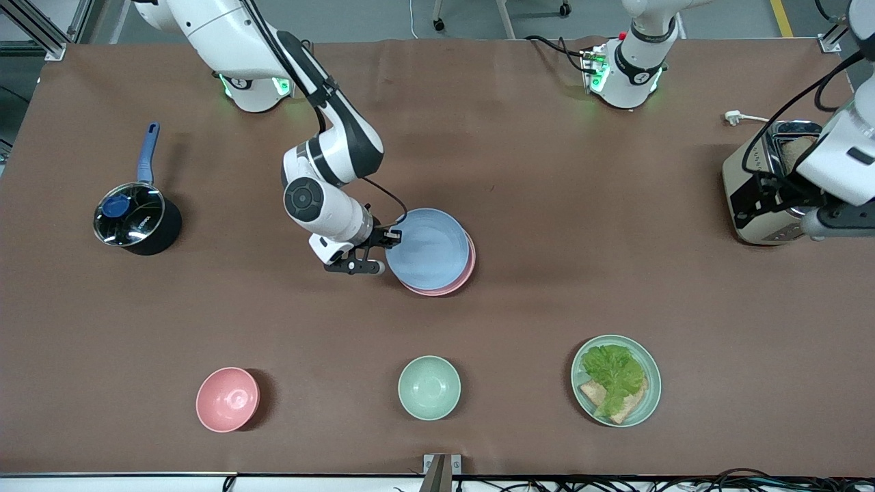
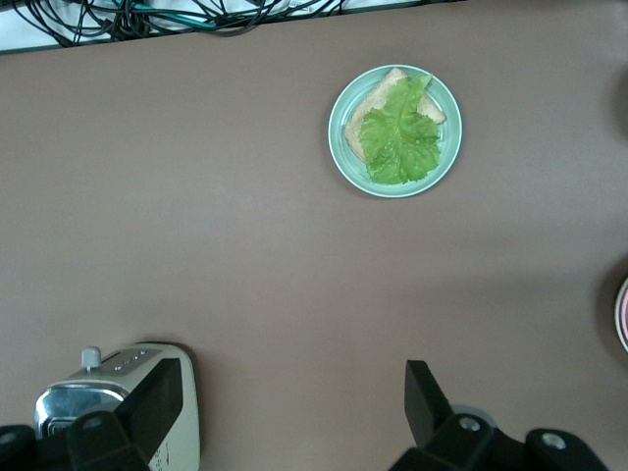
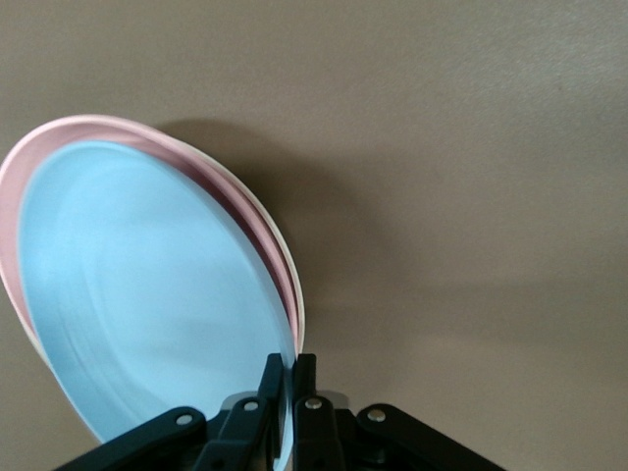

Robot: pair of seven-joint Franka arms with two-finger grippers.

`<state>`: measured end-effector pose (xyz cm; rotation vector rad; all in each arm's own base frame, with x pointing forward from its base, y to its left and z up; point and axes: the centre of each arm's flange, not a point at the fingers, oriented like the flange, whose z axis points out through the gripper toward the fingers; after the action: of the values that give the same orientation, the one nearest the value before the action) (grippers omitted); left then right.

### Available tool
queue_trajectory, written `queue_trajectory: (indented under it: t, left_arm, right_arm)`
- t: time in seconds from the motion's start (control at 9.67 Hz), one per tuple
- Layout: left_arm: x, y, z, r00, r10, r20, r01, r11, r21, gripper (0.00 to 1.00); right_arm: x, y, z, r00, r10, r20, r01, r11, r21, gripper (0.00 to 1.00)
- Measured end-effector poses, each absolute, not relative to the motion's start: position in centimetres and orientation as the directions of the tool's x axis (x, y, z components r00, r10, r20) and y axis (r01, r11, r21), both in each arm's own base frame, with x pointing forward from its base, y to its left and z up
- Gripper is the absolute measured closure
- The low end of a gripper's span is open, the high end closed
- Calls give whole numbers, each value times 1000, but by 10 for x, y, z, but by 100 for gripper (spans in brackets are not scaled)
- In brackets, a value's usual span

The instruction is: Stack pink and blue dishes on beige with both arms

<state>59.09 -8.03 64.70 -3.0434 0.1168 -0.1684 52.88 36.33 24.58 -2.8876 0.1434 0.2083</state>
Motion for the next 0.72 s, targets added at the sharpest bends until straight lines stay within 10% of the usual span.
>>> queue_trajectory:
  t: [0.31, 0.72]
  left_arm:
    - [570, -62, 655, 994, -54, 98, -47, -996, -70, 0]
    - [556, -61, 666, 993, -37, 110, -34, -999, -33, 0]
  right_arm:
    - [528, 366, 244, 986, -78, -149, -111, -966, -233, 90]
    - [544, 352, 284, 986, -89, -138, -121, -962, -245, 37]
